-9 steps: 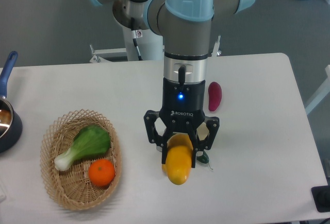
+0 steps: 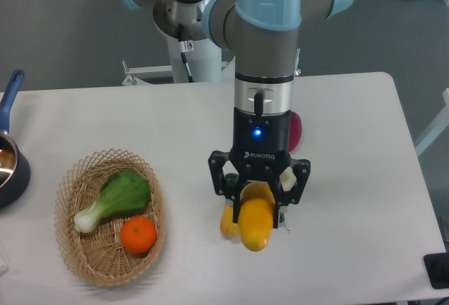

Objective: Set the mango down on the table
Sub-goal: 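Carry the held yellow mango with the gripper toward the open table area, then lower the yellow mango onto the table beside the cucumber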

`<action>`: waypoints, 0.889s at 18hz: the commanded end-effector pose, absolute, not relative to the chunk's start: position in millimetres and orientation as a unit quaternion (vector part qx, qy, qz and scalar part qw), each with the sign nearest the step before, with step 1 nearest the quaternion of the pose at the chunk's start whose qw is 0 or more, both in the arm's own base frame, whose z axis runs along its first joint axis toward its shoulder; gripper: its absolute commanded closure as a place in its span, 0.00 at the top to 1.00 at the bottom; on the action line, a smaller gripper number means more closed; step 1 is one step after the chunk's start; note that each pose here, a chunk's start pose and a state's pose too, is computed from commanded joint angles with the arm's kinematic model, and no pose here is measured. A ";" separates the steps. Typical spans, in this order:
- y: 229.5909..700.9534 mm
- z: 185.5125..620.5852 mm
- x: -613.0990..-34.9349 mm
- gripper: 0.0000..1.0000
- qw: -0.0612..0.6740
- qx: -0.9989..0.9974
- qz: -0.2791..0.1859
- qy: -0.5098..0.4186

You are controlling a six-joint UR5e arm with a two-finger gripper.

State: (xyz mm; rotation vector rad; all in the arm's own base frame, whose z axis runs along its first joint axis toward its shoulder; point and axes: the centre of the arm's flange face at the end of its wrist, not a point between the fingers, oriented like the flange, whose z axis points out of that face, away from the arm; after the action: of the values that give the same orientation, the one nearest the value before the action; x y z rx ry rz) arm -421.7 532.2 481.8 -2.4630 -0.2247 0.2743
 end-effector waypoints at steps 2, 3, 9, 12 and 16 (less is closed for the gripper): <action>523.4 476.9 -431.3 0.33 0.315 -0.940 0.110 -0.075; 522.7 476.6 -432.1 0.33 0.314 -0.940 0.112 -0.068; 517.5 421.2 -439.6 0.33 0.266 -0.958 0.111 -0.002; 502.8 394.4 -460.2 0.33 0.225 -0.966 0.126 0.015; 472.4 354.4 -468.5 0.33 0.190 -0.973 0.115 0.063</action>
State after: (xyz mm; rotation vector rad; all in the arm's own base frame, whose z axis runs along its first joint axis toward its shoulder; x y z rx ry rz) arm -468.5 472.4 354.4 -2.7354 0.1776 0.3242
